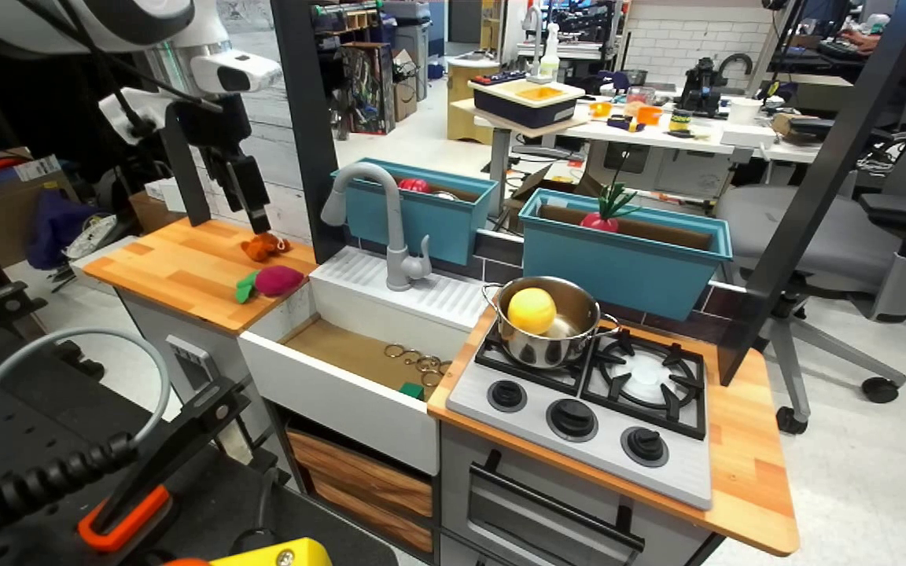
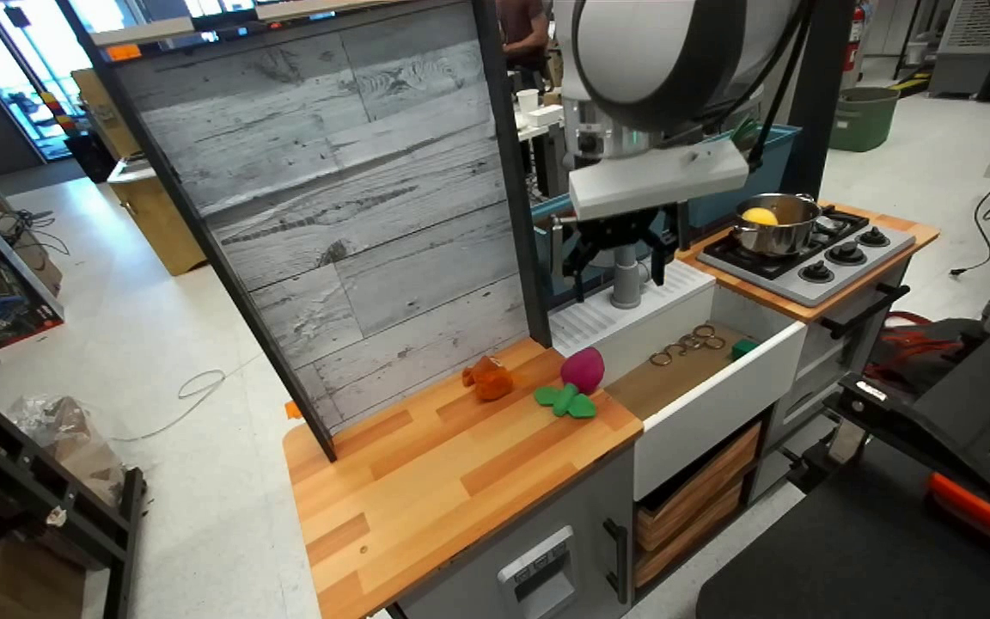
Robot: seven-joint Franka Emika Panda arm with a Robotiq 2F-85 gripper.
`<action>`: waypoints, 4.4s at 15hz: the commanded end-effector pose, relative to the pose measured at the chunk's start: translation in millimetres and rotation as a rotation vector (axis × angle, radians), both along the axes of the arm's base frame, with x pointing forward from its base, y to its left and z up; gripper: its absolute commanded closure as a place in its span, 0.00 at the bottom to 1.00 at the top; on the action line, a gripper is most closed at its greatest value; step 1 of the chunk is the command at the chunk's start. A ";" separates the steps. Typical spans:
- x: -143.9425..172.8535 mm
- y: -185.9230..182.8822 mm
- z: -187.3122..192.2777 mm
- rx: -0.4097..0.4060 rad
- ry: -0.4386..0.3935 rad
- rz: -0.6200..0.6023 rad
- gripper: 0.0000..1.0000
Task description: Put the purple toy vegetable inside the sink
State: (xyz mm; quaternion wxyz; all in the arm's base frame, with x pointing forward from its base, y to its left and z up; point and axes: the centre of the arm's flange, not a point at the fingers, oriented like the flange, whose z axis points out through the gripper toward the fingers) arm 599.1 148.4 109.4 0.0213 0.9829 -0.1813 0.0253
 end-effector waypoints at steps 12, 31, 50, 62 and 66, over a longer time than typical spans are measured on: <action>54.5 19.1 -106.5 0.079 0.031 -0.195 0.00; 70.8 15.1 -110.6 0.137 0.074 -0.290 1.00; 29.1 -130.7 -152.1 0.000 0.155 -0.542 0.96; 46.8 -166.4 -212.1 -0.090 0.099 -0.645 0.96; 53.9 -168.1 -232.6 -0.098 0.113 -0.669 0.96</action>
